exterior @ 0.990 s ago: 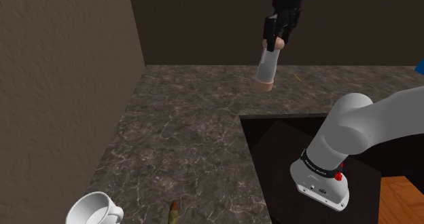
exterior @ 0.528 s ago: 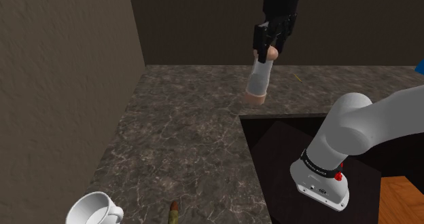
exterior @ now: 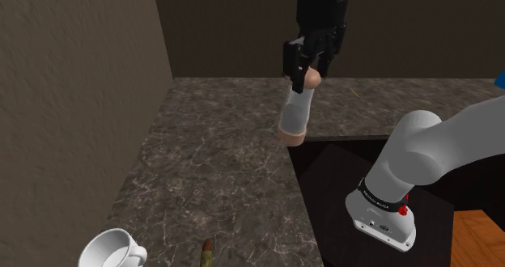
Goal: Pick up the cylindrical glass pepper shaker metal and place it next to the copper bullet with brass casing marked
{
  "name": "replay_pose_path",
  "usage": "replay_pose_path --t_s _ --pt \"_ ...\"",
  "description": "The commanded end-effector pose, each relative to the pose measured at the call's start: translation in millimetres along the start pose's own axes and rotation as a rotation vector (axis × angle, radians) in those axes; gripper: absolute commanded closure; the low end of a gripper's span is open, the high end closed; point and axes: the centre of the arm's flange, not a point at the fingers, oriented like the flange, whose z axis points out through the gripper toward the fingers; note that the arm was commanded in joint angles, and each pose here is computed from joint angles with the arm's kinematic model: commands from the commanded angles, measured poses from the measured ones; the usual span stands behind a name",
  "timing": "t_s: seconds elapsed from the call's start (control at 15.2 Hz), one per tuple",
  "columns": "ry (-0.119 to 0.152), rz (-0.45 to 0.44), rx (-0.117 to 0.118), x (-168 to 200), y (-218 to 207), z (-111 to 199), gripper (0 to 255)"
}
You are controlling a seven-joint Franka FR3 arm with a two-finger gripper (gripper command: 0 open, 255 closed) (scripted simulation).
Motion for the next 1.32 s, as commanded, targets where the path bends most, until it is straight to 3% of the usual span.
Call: replay_pose_path --t_s 0.0,1.25 --pt "-0.001 0.001 0.001 -12 -26 -6 255" --pt "-0.001 0.001 0.001 -98 -246 -34 255"
